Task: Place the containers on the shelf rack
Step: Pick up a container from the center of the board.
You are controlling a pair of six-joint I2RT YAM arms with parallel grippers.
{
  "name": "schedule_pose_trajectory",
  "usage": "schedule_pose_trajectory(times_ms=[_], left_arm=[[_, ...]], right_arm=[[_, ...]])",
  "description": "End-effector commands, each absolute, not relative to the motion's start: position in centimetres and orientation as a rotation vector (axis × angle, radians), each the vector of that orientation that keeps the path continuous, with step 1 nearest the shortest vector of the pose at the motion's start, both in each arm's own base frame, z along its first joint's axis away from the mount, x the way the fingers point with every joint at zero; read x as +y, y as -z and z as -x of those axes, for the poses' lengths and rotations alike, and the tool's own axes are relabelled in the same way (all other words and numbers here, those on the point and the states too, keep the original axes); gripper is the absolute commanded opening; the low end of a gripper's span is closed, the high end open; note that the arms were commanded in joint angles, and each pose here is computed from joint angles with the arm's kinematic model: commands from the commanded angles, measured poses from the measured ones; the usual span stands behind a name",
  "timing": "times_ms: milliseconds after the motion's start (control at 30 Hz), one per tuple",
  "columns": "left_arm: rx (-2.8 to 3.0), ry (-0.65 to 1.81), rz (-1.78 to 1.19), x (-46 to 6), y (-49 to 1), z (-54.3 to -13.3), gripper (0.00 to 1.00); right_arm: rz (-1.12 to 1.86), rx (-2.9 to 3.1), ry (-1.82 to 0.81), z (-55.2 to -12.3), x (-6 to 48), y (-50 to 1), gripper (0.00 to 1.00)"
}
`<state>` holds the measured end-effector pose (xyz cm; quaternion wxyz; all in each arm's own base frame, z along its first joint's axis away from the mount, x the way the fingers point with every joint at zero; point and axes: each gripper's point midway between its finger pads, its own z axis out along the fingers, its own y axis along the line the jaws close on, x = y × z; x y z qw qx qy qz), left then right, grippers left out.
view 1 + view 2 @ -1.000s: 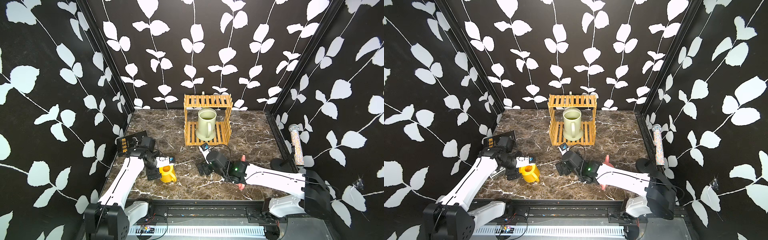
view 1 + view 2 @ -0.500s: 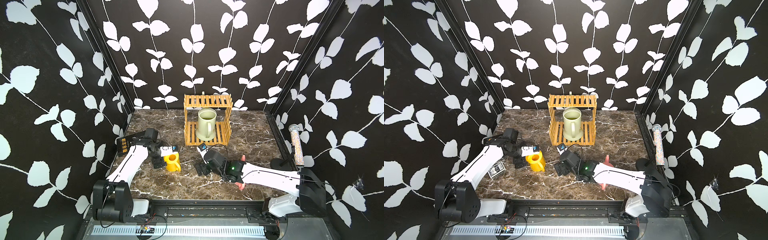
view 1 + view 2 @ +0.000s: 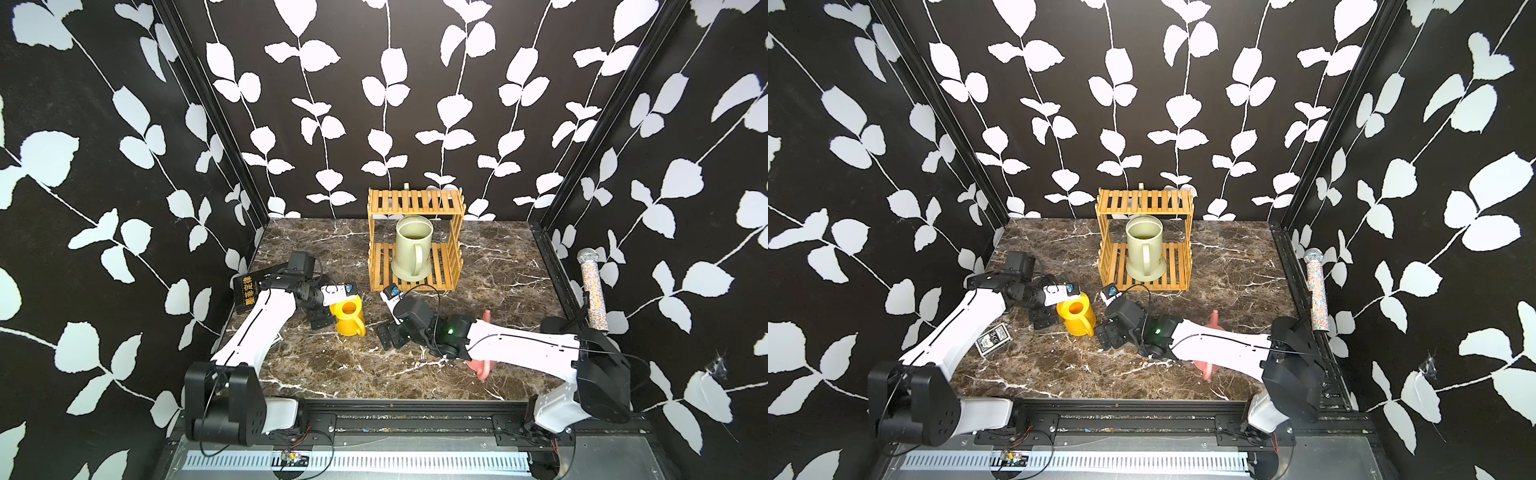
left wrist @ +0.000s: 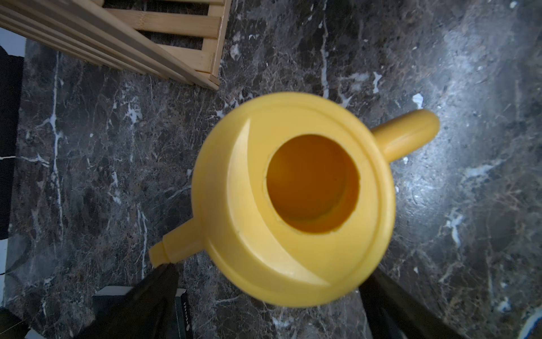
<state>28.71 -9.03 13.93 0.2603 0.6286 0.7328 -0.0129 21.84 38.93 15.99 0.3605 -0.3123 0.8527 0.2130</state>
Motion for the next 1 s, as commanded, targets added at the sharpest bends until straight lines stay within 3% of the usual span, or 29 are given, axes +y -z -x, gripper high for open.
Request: schedule_pose_trajectory(times_ms=[0,333,467,600,967], left_arm=[[2.026,0.072,-1.629,-9.0,-14.5,-26.8,0.98],[2.188,0.253,-1.185,-9.8,-17.9,-25.9,0.99],[2.181,0.306,-0.950,-9.7,-20.0,-27.8,0.98],[2.228,0.455,-0.474,-7.8,-21.2,-30.7,0.98],[2.210,0.405,-0.402,-6.6,-21.9,-31.6,0.98]], right_arm=[[0.825,2.214,-0.555,-21.3,39.9,-16.0,0.96],[0.822,2.249,-0.550,-21.8,41.5,-14.9,0.94],[0.849,2.278,-0.534,-21.7,42.1,-13.8,0.92],[0.843,2.285,-0.529,-22.1,42.8,-14.0,0.90],[0.890,2.309,-0.516,-22.7,44.9,-13.2,0.83]])
